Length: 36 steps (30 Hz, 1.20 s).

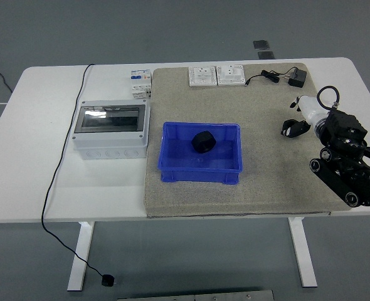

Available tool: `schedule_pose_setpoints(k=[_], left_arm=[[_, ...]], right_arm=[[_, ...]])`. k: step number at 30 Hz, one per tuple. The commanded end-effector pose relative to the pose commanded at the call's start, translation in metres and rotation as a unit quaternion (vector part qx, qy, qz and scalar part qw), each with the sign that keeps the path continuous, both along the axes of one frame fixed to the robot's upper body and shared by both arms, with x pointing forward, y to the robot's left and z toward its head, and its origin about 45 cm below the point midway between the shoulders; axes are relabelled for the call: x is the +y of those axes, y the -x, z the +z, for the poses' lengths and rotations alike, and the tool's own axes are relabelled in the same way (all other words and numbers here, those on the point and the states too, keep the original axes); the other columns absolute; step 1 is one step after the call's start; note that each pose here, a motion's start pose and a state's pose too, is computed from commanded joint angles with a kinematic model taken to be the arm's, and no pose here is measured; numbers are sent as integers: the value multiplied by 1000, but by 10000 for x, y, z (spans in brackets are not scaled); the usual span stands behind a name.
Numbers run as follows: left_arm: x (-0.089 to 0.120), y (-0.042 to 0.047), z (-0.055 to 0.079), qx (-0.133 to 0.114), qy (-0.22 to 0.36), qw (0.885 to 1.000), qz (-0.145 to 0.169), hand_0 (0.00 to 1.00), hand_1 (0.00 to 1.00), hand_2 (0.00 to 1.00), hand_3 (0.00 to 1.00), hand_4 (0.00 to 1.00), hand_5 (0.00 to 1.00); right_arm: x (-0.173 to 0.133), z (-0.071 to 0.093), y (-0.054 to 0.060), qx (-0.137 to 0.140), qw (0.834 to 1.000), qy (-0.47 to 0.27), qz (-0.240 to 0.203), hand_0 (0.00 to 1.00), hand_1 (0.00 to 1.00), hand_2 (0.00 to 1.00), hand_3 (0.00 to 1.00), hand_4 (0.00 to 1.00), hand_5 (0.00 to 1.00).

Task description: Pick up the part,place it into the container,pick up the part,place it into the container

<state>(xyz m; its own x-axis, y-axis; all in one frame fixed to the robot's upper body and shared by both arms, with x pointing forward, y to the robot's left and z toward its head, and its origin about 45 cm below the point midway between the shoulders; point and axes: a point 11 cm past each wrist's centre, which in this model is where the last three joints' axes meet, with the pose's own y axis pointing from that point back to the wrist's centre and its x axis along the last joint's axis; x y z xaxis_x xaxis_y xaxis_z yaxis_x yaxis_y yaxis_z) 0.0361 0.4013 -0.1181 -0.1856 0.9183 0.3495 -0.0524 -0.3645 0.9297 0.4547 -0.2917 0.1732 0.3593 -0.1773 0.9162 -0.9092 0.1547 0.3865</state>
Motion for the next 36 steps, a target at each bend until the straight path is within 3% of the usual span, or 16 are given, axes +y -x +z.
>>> schedule_pose_setpoints(k=[6, 7, 9, 12, 13, 18, 19, 24, 25, 36], left_arm=[[6, -12, 3, -1, -1, 1000, -2, 732, 666, 750, 602, 671, 488], [7, -15, 3, -1, -1, 1000, -2, 732, 667, 749, 600, 670, 489], [8, -18, 4, -1, -1, 1000, -3, 732, 667, 749, 600, 670, 489], [9, -22, 5, -2, -1, 1000, -3, 732, 667, 749, 600, 670, 489], [9, -22, 5, -2, -1, 1000, -3, 732, 667, 748, 600, 670, 489], [13, -24, 6, -2, -2, 1000, -4, 732, 667, 748, 600, 670, 489], [13, -24, 6, -2, -2, 1000, -4, 732, 666, 748, 600, 670, 489], [15, -24, 7, -1, -2, 1000, -5, 732, 666, 748, 600, 670, 489], [15, -23, 7, -1, -2, 1000, -5, 732, 666, 748, 599, 670, 489], [14, -21, 6, -1, -2, 1000, -5, 732, 666, 747, 599, 670, 488]], right_arm=[[-61, -123, -30, 23, 1000, 11, -14, 249, 298, 743, 758, 915, 300], [-60, -133, -33, 25, 1000, 12, -15, 246, 291, 684, 722, 914, 303], [-53, -155, -37, 29, 999, 13, -16, 246, 291, 684, 722, 914, 303], [-41, -186, -39, 31, 999, 14, -16, 246, 291, 684, 722, 914, 303], [-39, -195, -40, 31, 999, 15, -16, 239, 275, 586, 625, 878, 293], [-24, -237, -36, 29, 999, 14, -16, 239, 275, 586, 625, 878, 293], [-22, -242, -35, 28, 999, 14, -16, 222, 255, 530, 577, 674, 214], [-17, -245, -38, 18, 1000, 16, -14, 222, 255, 530, 577, 674, 214], [-16, -245, -38, 17, 1000, 17, -13, 196, 246, 499, 563, 602, 203], [-31, -223, -40, 5, 1000, 25, -6, 191, 241, 498, 565, 570, 179]])
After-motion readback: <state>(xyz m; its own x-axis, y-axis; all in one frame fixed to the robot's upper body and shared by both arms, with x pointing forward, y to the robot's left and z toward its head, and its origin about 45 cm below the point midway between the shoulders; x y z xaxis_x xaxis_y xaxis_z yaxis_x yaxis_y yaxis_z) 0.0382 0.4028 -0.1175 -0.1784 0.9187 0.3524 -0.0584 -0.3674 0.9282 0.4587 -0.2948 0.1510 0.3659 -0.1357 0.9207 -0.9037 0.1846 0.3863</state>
